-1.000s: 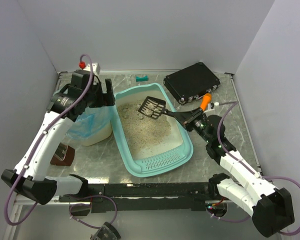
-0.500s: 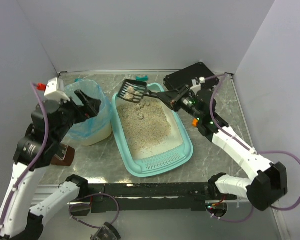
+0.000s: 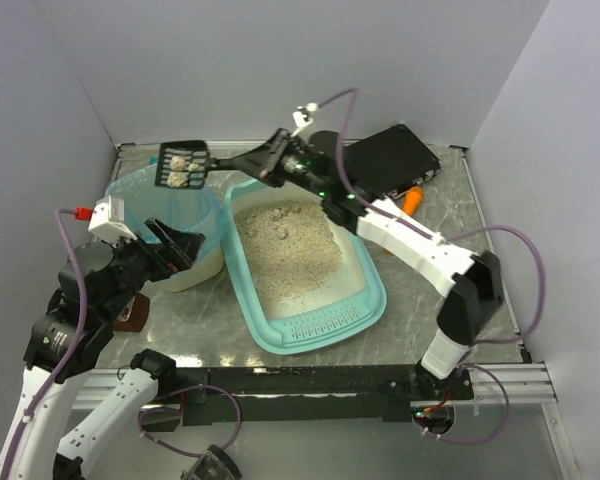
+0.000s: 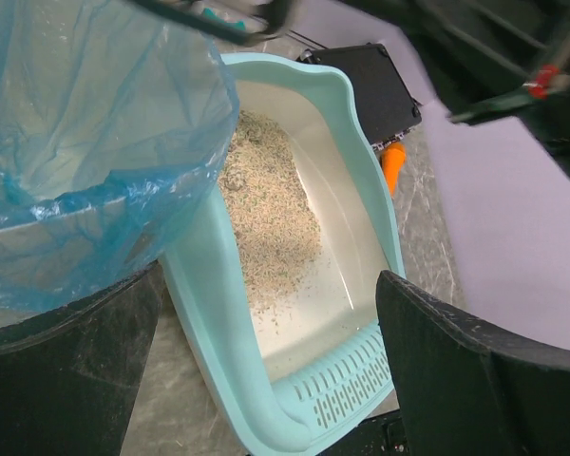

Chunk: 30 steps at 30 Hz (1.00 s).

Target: Clean the litter box

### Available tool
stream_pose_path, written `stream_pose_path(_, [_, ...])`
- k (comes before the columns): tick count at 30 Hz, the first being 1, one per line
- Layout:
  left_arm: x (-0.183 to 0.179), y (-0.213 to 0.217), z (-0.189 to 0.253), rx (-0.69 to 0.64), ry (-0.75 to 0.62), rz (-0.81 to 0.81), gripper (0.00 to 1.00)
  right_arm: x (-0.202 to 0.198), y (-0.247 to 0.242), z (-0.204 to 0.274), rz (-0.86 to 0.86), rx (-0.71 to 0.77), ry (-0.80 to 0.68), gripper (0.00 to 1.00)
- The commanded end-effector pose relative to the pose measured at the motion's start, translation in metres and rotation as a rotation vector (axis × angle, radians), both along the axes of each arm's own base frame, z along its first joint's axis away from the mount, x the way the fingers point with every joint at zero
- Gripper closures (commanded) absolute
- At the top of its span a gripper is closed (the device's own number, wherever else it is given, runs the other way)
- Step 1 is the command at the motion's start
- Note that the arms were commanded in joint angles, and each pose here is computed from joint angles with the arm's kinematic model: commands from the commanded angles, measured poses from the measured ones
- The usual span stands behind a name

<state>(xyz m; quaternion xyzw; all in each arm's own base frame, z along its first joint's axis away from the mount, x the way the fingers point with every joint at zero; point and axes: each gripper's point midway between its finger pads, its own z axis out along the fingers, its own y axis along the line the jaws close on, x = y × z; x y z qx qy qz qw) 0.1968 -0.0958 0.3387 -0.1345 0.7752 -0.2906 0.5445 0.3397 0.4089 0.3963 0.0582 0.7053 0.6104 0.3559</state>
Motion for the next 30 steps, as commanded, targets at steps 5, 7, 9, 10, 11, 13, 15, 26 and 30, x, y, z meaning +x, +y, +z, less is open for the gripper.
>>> stream_pose_path(5, [-0.012,0.013,-0.001,-0.027,0.007,0.059,0.03,0.001,0.055,0.007,-0.029,-0.334,-0.526,1.0])
stream_pose_path(7, [-0.015,0.013,0.0,-0.035,-0.002,0.055,0.03,-0.002,0.06,0.009,-0.048,-0.371,-0.62,1.0])
stream_pose_path(9, [-0.017,0.01,0.001,-0.047,-0.01,0.035,0.03,-0.01,0.066,0.02,-0.058,-0.38,-0.743,1.0])
stream_pose_path(10, [-0.018,0.01,0.001,-0.051,-0.019,0.029,0.03,-0.015,0.066,0.021,-0.045,-0.381,-0.776,1.0])
stream_pose_path(11, [-0.019,0.01,0.002,-0.056,-0.023,0.029,0.03,-0.017,0.066,0.023,-0.05,-0.396,-0.823,1.0])
stream_pose_path(13, [-0.019,0.012,0.002,-0.06,-0.021,0.042,0.03,-0.024,0.068,0.031,-0.057,-0.396,-0.859,1.0])
stream_pose_path(15, [-0.019,0.012,0.001,-0.06,-0.019,0.044,0.03,-0.033,0.072,0.035,-0.046,-0.416,-0.92,1.0])
stream_pose_path(26, [-0.02,0.013,0.005,-0.074,-0.028,0.054,0.03,-0.051,0.083,0.047,-0.128,-0.621,-1.186,1.0])
stream_pose_path(30, [-0.022,0.016,0.004,-0.078,-0.026,0.064,0.03,-0.054,0.081,0.052,-0.132,-0.619,-1.206,1.0])
